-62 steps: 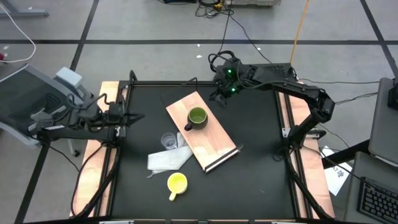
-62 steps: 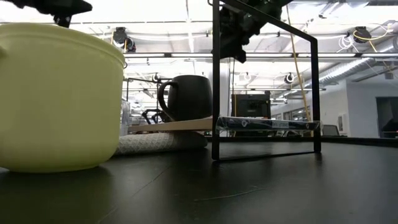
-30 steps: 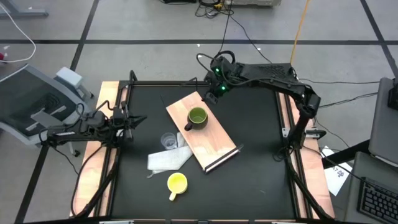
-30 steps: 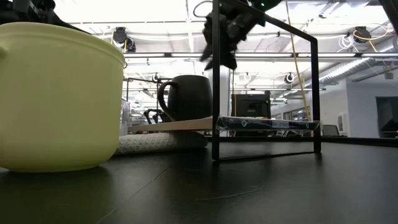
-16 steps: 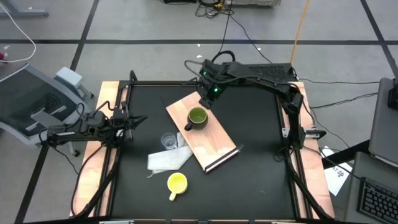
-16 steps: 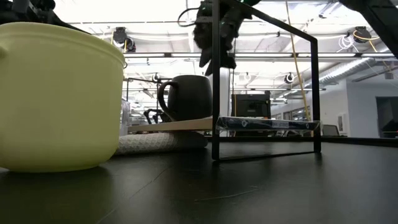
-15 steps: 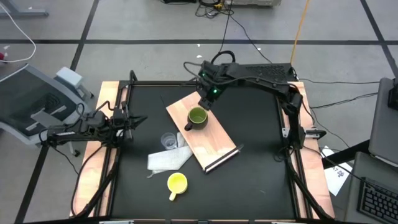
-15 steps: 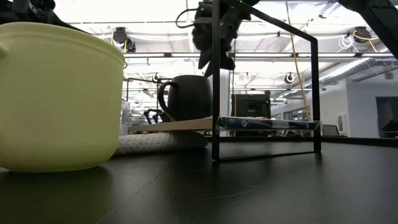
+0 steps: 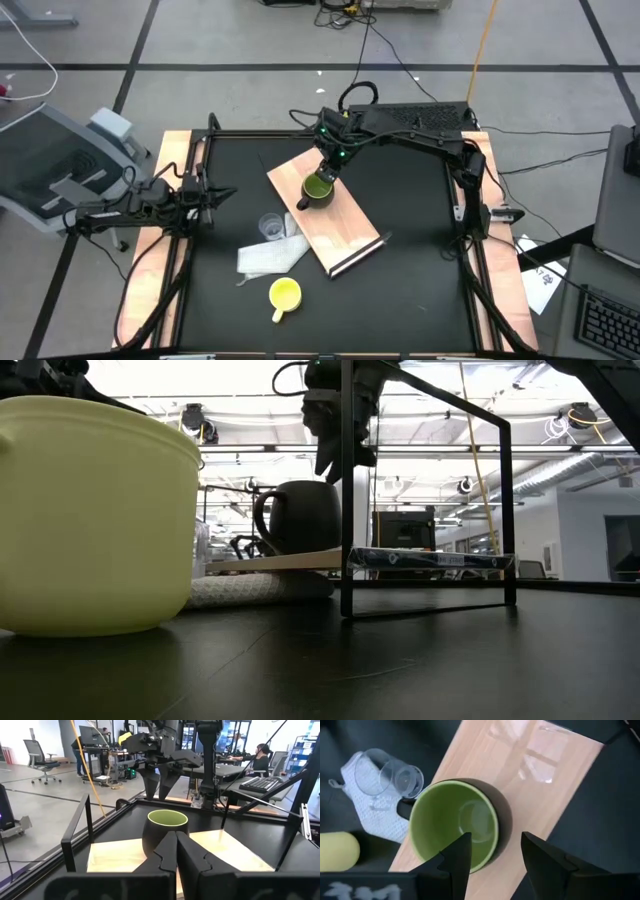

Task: Stack small to large cups/mugs on shelf
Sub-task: Put the black mug on the shelf

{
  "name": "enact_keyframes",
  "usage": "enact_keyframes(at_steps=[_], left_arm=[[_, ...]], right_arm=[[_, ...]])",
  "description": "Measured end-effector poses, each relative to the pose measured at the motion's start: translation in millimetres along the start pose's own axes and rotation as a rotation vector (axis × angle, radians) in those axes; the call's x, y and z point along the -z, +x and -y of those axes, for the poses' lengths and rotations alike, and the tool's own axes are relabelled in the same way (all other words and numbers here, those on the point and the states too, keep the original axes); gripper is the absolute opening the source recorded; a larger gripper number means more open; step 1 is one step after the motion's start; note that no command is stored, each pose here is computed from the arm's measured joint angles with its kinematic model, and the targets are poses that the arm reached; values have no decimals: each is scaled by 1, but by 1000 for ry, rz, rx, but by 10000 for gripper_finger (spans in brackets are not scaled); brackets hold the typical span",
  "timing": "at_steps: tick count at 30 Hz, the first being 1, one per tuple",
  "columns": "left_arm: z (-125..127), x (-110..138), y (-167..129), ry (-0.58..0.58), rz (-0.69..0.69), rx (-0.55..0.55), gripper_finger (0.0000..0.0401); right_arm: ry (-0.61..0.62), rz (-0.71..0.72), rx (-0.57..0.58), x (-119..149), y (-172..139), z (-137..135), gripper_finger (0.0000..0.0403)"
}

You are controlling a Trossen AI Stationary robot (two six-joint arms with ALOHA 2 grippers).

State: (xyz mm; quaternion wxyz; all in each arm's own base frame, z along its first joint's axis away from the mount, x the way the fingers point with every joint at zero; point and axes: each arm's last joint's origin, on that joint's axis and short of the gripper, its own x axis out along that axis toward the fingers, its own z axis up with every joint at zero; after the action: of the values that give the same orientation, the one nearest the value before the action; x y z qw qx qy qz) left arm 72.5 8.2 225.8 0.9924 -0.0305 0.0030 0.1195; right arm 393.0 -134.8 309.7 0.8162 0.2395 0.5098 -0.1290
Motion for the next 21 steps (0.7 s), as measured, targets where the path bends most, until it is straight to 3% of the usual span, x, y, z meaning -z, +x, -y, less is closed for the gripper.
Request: enact_keyframes(at_steps=[21], left_arm=[[0, 0, 0, 2, 0, 0, 33]], right_arm=[[2, -31, 11, 12, 31, 1, 164]])
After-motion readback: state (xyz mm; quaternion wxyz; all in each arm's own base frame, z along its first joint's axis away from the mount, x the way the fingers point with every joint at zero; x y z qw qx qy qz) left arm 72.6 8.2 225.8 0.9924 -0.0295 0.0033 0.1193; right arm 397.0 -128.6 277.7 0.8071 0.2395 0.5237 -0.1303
